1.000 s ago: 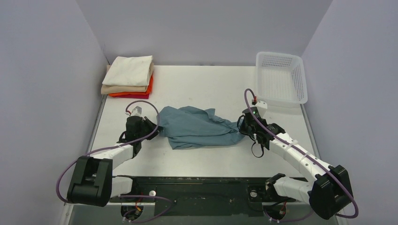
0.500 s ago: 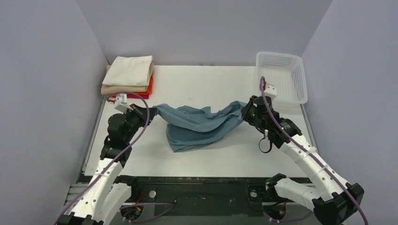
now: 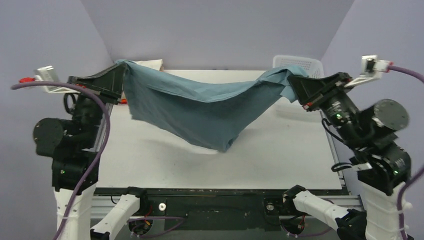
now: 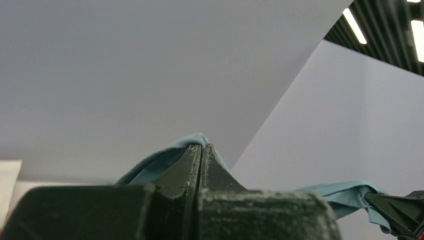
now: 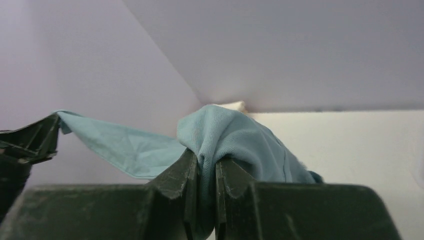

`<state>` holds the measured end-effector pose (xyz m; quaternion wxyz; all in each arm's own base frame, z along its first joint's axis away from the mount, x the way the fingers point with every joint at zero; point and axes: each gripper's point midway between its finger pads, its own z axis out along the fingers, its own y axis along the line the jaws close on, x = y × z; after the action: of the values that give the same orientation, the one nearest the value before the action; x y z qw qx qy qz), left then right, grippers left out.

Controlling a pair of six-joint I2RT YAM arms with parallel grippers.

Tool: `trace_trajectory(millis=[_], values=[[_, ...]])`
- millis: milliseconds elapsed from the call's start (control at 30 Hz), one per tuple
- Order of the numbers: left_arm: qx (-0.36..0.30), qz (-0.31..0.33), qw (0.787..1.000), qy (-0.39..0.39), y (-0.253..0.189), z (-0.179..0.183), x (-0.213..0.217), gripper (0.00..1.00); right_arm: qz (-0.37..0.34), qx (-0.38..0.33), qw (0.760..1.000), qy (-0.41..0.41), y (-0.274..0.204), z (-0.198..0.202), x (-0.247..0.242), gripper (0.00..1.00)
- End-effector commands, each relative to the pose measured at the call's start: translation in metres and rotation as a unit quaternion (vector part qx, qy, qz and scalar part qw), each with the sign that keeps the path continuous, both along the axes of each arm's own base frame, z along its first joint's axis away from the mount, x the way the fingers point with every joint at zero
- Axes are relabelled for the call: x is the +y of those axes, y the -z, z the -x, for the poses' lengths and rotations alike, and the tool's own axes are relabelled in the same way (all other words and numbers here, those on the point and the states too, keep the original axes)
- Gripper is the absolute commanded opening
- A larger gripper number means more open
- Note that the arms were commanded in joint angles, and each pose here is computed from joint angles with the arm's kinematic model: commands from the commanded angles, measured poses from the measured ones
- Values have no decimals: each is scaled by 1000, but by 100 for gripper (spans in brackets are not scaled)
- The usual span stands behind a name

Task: Fold and stack the t-shirts
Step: Flatten out the tshirt

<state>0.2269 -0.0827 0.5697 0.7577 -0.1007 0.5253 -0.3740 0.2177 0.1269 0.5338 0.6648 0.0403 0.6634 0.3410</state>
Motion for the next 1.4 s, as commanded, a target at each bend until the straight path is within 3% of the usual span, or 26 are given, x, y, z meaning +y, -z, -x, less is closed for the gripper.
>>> trace_trajectory(millis=[0, 133, 267, 400, 667, 700, 733, 767, 800, 833, 867, 900, 933, 1033, 1133, 1300, 1333, 1367], values=[[-63, -13, 998, 10, -58, 36, 1, 0, -37, -80, 992, -89, -74, 54, 6, 0], [-125, -14, 992, 11, -107, 69, 4, 0, -56, -132, 985, -101, -117, 77, -2, 0], [-123, -17, 992, -5, -117, 58, 8, 0, -50, -167, 984, -38, -136, 67, -21, 0], [-76, -18, 996, -38, -102, 10, 12, 0, -18, -150, 987, 62, -123, 23, -37, 0], [38, -50, 992, -112, -50, -136, 15, 0, 80, -130, 971, 183, -103, -82, -36, 0], [27, -49, 992, -112, -61, -139, 16, 0, 78, -136, 968, 193, -109, -100, -37, 0], [47, -57, 991, -114, -49, -164, 15, 0, 74, -142, 968, 193, -114, -107, -36, 0], [25, -53, 992, -114, -69, -160, 17, 0, 53, -155, 964, 208, -125, -122, -41, 0], [47, -60, 991, -110, -54, -187, 14, 0, 45, -153, 964, 212, -125, -139, -39, 0], [18, -53, 993, -106, -80, -178, 16, 0, 9, -182, 958, 224, -147, -136, -50, 0], [41, -56, 992, -102, -66, -200, 14, 0, 0, -188, 958, 217, -149, -146, -48, 0], [5, -50, 994, -99, -95, -185, 18, 0, -32, -214, 952, 217, -168, -140, -54, 0], [22, -48, 994, -91, -85, -202, 16, 0, -38, -218, 951, 214, -170, -144, -53, 0], [-36, -27, 996, -78, -121, -182, 26, 0, -64, -271, 939, 202, -199, -127, -55, 0], [-56, -1, 996, -66, -135, -164, 42, 0, -58, -278, 938, 199, -202, -116, -58, 0], [-10, -29, 999, -42, -99, -167, 40, 0, -25, -234, 954, 183, -160, -118, -56, 0], [26, -44, 998, -32, -70, -182, 37, 0, -14, -207, 962, 176, -135, -121, -53, 0], [19, -52, 998, -29, -72, -165, 34, 0, -14, -207, 964, 166, -130, -104, -53, 0]])
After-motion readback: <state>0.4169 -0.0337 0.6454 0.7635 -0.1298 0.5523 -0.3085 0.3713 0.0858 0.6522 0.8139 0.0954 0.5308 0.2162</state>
